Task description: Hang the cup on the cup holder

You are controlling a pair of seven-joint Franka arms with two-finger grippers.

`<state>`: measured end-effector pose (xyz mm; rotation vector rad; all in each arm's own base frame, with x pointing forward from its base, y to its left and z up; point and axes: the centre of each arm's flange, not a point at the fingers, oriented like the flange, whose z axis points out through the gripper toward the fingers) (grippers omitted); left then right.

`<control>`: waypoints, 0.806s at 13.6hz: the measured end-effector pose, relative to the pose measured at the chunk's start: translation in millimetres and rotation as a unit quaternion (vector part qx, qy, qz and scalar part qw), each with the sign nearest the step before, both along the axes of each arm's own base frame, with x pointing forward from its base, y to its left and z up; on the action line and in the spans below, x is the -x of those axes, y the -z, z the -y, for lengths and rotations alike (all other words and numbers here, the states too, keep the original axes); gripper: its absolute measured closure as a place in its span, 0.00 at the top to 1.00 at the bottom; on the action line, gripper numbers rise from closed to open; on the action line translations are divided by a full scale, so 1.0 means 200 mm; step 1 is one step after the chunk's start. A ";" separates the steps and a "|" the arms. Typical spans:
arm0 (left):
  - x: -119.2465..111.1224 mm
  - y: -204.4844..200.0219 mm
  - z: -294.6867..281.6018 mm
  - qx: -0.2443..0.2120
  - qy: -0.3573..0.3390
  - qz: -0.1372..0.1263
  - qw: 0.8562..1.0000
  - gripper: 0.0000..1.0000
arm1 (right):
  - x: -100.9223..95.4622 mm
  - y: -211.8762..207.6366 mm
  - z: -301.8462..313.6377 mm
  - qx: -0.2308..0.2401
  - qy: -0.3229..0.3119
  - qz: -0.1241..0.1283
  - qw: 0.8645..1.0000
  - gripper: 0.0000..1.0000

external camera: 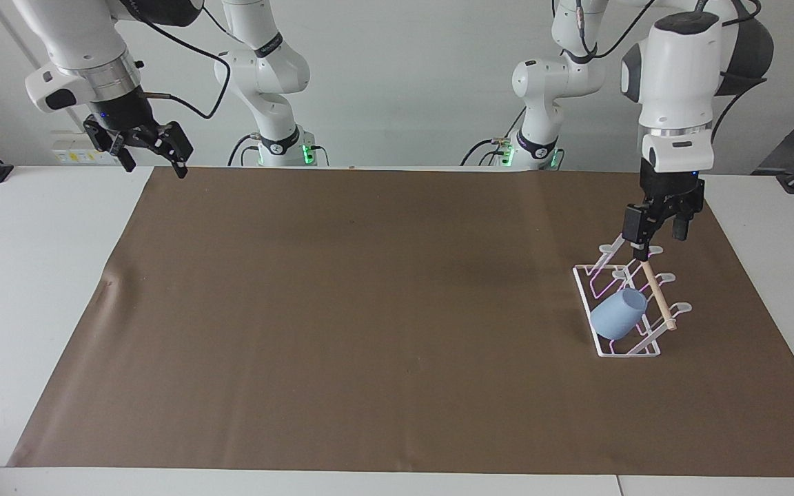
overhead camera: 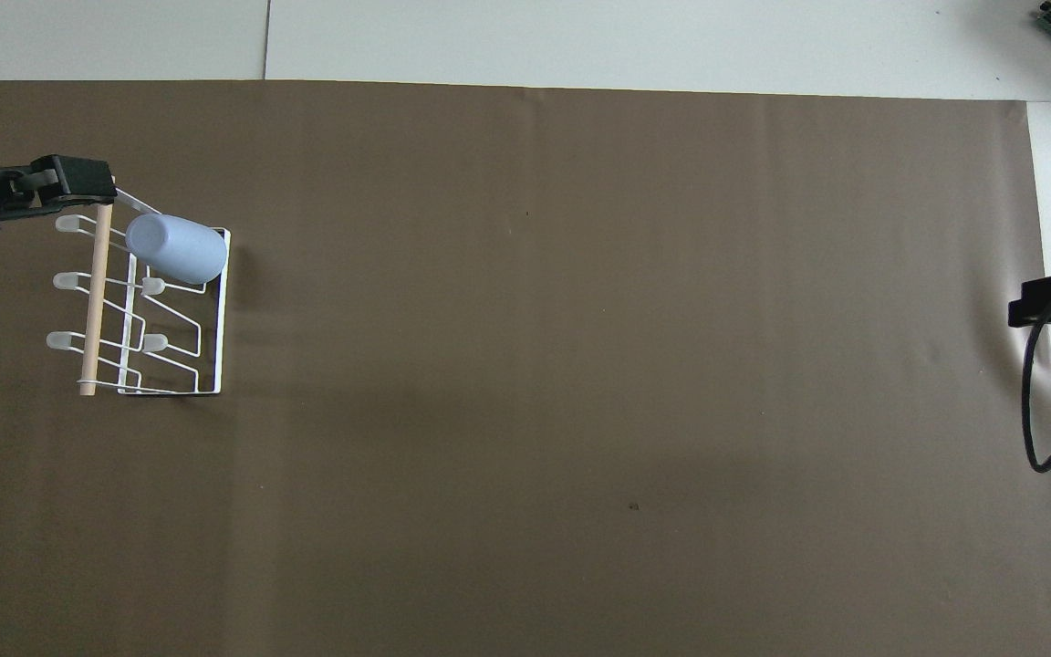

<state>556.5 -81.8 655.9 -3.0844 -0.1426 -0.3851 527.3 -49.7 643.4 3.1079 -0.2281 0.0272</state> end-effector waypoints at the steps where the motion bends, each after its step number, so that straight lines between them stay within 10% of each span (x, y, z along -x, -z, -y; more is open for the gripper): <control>1: 0.02 0.01 -0.01 0.000 0.020 -0.022 1.000 1.00 | 0.00 0.00 0.00 0.000 0.000 0.000 1.000 1.00; 11: 0.14 -0.03 -0.11 0.020 0.113 -0.128 0.985 1.00 | 0.00 0.02 -0.02 0.000 0.002 0.000 1.000 1.00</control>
